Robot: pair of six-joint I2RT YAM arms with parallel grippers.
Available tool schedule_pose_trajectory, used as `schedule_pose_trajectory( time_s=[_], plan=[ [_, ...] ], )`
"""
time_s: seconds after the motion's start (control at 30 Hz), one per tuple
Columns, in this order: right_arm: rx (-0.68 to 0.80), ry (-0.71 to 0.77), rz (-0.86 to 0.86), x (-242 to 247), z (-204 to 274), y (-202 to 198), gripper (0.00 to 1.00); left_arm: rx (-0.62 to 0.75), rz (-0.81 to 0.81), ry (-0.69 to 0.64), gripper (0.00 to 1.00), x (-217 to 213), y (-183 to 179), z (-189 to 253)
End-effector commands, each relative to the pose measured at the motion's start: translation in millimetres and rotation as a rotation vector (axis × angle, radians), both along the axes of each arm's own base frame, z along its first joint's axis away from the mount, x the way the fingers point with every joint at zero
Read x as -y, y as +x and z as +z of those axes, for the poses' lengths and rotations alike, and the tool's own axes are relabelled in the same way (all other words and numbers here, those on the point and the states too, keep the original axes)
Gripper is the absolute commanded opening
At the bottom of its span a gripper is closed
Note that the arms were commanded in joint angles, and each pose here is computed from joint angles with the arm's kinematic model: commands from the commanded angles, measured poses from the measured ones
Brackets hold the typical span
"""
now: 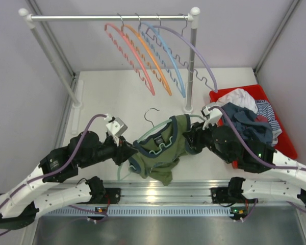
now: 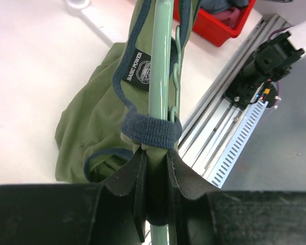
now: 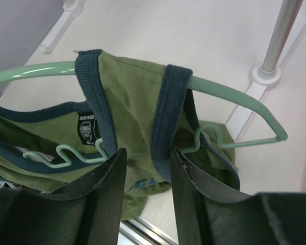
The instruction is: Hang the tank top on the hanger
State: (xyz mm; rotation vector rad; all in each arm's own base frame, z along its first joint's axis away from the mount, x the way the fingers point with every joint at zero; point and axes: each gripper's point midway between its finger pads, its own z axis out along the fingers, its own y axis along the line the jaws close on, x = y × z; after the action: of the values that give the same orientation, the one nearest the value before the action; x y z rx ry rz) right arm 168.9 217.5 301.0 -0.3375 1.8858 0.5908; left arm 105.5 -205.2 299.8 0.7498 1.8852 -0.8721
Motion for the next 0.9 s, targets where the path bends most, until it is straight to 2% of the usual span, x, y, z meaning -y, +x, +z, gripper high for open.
schedule_pose_trajectory(
  time_s=[0.0, 0.17, 0.33, 0.5, 0.67, 0.8, 0.83, 0.87],
  plan=[
    [0.015, 0.053, -0.002, -2, 21, 2, 0.41, 0.028, 0.091, -0.081, 0.0, -10, 9, 31],
    [0.002, 0.067, -0.007, -3, 19, 1, 0.46, -0.019, 0.221, -0.057, 0.0, -33, 15, 23],
    [-0.046, 0.058, 0.046, -16, 4, -5, 0.47, -0.042, 0.412, 0.016, 0.0, -61, 31, 10],
    [-0.099, 0.055, 0.145, -39, -11, -17, 0.47, -0.009, 0.588, 0.06, 0.0, -80, 53, 12],
    [-0.149, 0.013, 0.246, -64, -29, -26, 0.47, 0.05, 0.755, 0.169, 0.0, -84, 84, 14],
    [-0.141, -0.014, 0.295, -72, -29, -24, 0.46, 0.05, 0.78, 0.26, 0.0, -76, 113, 16],
    [-0.147, -0.021, 0.313, -75, -30, -25, 0.46, 0.041, 0.855, 0.281, 0.0, -102, 133, 18],
    [-0.141, -0.015, 0.312, -74, -26, -22, 0.46, -0.003, 0.764, 0.204, 0.0, -88, 141, 20]
  ],
)
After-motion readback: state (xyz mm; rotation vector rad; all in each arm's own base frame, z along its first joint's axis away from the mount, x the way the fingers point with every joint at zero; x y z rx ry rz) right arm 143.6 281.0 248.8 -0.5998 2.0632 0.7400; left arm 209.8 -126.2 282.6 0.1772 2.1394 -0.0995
